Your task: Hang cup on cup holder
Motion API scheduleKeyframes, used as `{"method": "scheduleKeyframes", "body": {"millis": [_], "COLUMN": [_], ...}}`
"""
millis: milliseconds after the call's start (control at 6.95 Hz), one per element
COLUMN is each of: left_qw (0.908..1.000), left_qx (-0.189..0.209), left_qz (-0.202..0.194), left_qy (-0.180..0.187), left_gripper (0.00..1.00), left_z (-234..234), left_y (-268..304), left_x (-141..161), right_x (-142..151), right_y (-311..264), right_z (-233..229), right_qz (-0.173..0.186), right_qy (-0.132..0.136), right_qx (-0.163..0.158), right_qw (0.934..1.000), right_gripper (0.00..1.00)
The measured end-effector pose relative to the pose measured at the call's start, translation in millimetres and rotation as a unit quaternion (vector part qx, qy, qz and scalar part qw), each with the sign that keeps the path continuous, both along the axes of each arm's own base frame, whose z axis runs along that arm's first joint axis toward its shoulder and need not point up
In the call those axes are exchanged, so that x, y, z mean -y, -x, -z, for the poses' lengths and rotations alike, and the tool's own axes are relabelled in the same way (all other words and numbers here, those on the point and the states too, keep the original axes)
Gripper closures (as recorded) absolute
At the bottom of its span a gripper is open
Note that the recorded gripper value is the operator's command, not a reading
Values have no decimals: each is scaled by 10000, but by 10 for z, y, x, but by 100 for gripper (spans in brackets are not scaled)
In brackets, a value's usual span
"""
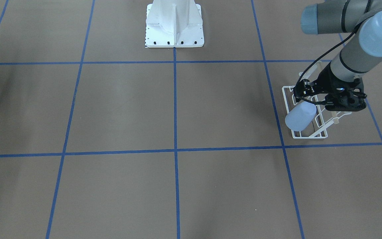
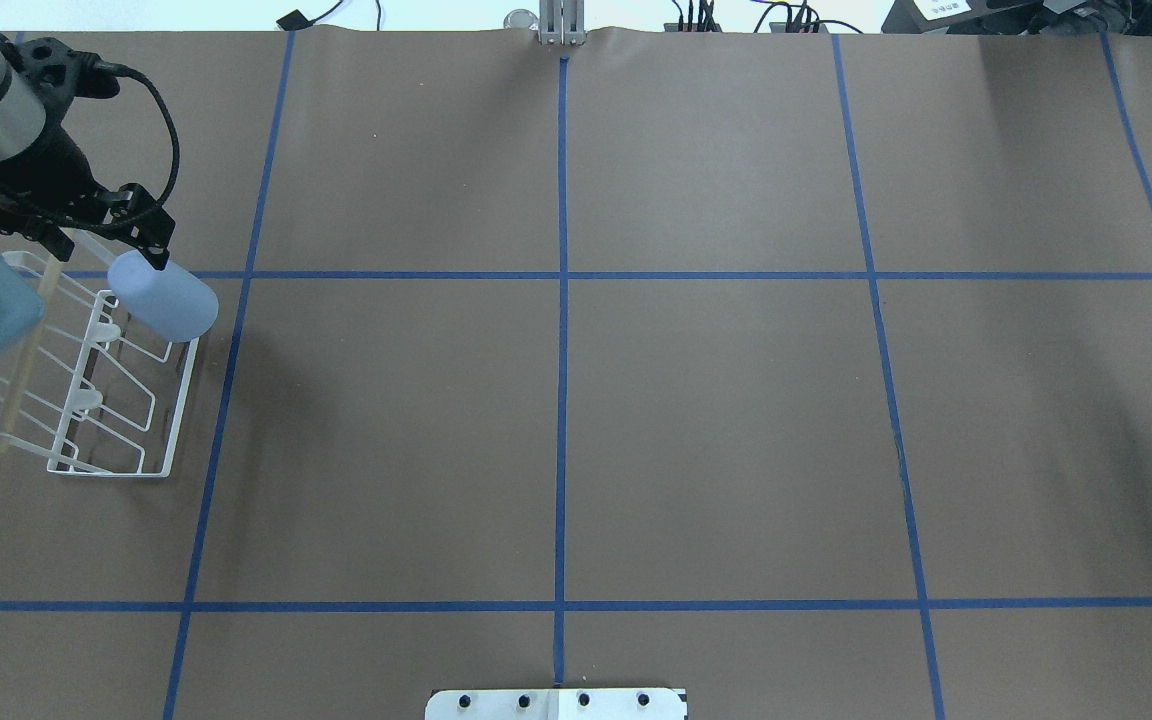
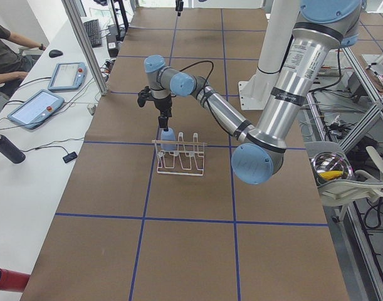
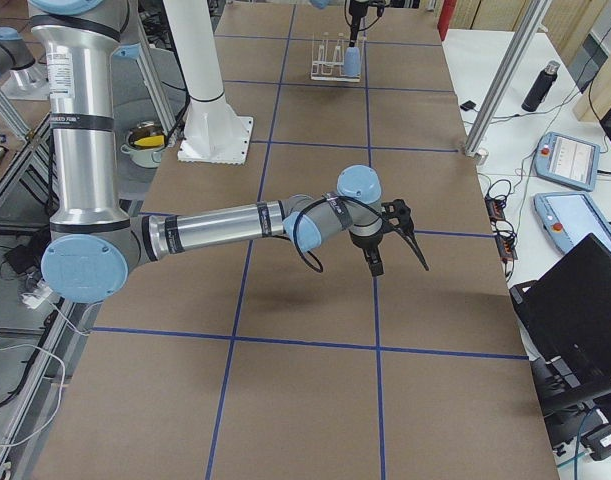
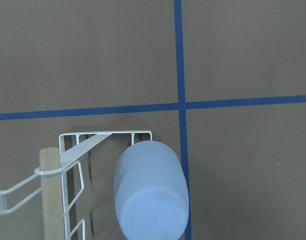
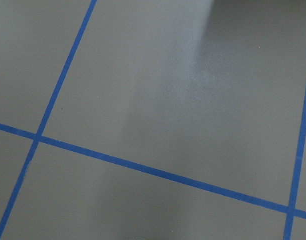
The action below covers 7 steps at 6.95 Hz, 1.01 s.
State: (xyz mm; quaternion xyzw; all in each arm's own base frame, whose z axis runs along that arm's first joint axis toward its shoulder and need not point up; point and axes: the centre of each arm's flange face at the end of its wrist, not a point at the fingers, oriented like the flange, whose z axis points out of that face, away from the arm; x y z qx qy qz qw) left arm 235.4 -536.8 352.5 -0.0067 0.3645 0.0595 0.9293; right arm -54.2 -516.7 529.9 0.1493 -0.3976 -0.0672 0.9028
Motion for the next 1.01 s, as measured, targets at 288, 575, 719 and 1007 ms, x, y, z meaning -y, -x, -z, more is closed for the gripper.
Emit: {"method": "scheduleKeyframes", "body": {"millis": [288,575,719,1007], "left_qw": [9986,9950,9937,9940], "left_qx": [64,60,63,-35], "left_qz": [-169,78,232,339], "left_qy": [-491,-995,-1098,-1039], "left_gripper": [2,2,2,2], "left_z": [-181,-679,-1015,-1455], "left_y": [383,1148,1536,1976], "left_x": [215,418,366,214], "right_x": [100,356,477,525], "right_y": [-64,-141,-231,-452], "right_z": [-4,234,424,613], "right_qz": [35,88,180,330], "right_qy": [268,643,795,1011], "right_qx": [-146,-320,-423,-575], "right_qw": [9995,9974,9958,9927], "right_gripper": [0,0,0,0]}}
